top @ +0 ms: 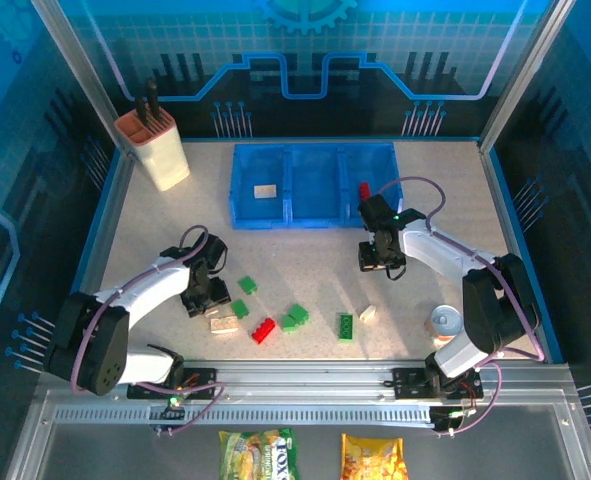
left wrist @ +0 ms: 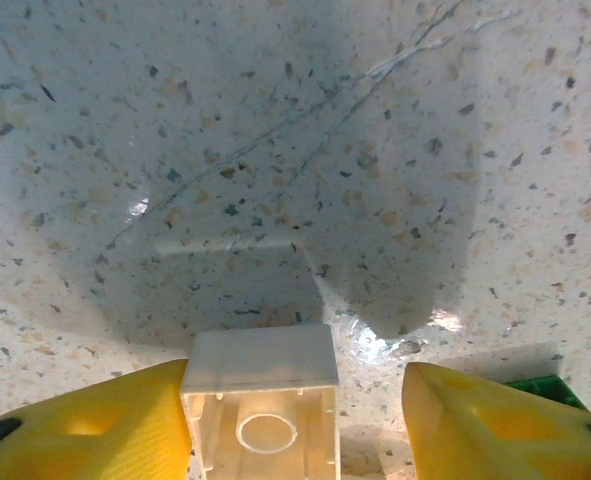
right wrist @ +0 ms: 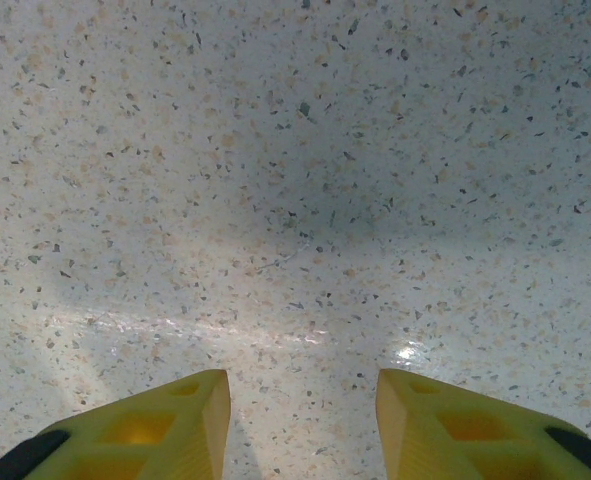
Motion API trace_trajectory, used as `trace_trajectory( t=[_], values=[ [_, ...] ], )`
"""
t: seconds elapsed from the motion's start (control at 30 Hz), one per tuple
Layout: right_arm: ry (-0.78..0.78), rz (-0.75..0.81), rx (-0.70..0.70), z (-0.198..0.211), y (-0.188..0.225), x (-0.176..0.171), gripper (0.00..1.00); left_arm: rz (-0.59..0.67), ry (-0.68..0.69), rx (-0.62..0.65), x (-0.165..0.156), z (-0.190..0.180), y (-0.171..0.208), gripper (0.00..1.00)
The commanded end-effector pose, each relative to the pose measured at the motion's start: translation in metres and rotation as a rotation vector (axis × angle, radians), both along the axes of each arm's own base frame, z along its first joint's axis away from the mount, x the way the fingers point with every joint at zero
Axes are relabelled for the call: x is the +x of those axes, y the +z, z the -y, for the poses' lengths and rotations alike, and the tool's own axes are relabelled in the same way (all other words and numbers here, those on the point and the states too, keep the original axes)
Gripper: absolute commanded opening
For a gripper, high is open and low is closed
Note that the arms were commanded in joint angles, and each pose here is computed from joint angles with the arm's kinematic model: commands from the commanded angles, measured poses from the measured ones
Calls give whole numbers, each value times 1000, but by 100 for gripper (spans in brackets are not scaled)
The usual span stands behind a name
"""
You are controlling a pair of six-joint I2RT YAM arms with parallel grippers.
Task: Sort the legos into containers by color
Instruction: Pick up the lego from the bottom-left of the table.
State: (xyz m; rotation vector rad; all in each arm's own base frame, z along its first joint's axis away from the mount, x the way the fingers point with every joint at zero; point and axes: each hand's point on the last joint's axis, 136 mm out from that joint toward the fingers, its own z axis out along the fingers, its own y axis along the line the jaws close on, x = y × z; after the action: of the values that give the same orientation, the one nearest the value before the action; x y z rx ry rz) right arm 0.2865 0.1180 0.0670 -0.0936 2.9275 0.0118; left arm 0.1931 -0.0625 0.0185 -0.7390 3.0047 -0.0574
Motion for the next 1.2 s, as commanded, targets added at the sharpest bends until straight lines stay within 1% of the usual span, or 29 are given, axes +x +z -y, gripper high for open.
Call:
trace_trajectory(
  t=[0.0,0.27,0.53,0.8,1.0,1.17],
  values=[
    [9,17,7,-2,7,-1,44,-37,3,22,-9,-1,-8,54],
    [3,22,6,1,10,-3,44,-36,-17,21,-8,2,-10,43],
    [3,23,7,1,11,-5,44,-14,-32,14,-5,3,-6,37],
    [-1,19,5,2,11,-8,44,32,-65,-1,6,8,9,36],
    [-3,12,1,3,9,-11,44,71,-107,-9,24,14,25,36],
    [-5,7,-12,7,7,-14,44,104,-144,-14,46,22,39,36]
  ],
)
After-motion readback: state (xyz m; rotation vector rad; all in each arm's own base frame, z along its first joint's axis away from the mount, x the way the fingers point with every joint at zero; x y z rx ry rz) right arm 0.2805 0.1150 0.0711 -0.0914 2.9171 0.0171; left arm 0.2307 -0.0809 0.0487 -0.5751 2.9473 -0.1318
